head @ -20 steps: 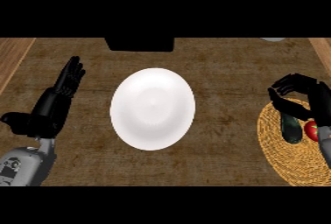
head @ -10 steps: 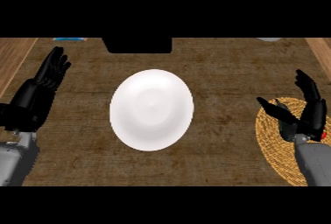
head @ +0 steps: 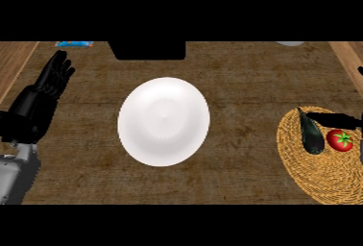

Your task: Pick the tomato from the placemat and place it in the plate

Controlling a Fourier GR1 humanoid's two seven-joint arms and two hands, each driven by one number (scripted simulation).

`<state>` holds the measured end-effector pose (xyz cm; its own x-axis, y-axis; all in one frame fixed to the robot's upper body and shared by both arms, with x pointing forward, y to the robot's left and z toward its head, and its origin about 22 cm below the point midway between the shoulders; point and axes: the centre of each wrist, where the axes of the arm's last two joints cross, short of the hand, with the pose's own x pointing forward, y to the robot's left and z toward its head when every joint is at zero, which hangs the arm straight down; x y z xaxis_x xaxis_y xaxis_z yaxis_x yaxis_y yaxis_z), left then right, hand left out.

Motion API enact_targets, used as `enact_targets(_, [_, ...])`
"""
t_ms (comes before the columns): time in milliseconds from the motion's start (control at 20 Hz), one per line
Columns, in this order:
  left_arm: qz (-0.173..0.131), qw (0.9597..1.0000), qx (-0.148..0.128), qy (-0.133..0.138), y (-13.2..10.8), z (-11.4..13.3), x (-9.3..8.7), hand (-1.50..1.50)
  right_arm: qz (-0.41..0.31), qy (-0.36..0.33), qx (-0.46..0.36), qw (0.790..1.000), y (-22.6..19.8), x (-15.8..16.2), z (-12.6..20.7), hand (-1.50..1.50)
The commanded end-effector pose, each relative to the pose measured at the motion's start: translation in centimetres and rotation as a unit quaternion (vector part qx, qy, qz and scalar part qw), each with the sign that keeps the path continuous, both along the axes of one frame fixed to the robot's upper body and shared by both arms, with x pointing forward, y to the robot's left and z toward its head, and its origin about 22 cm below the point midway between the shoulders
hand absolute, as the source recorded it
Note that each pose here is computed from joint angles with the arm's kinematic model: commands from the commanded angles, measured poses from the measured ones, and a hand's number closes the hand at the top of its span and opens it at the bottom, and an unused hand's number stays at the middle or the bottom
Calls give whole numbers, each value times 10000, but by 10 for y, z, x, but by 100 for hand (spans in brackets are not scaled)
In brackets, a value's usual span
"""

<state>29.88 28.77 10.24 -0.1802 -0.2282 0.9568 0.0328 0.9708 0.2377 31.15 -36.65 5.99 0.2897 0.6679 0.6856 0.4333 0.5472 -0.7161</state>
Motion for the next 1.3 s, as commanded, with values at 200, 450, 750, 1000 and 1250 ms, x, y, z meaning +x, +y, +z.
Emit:
enact_targets(200, [-22, 10000, 23, 21, -2, -11, -1, 0, -404, 2719, -493, 9602, -1, 10, 48, -150])
enact_targets(450, [-5, 10000, -18, -27, -5, -2, 2, 0, -281, 3785, -151, 9251, 20, 23, 63, -150])
enact_targets(750, [-6, 10000, -4, -69, -22, -11, 4, 0, -483, 4025, -305, 9137, 6, 22, 52, -150])
enact_targets(1000, [-82, 9999, -15, -58, -6, -3, 13, 0, -863, 4290, -549, 8975, -7, 22, 40, -150])
enact_targets(1250, [-93, 9999, -36, -27, -8, -11, 15, 0, -977, 4624, -407, 8803, -20, 13, 24, -150])
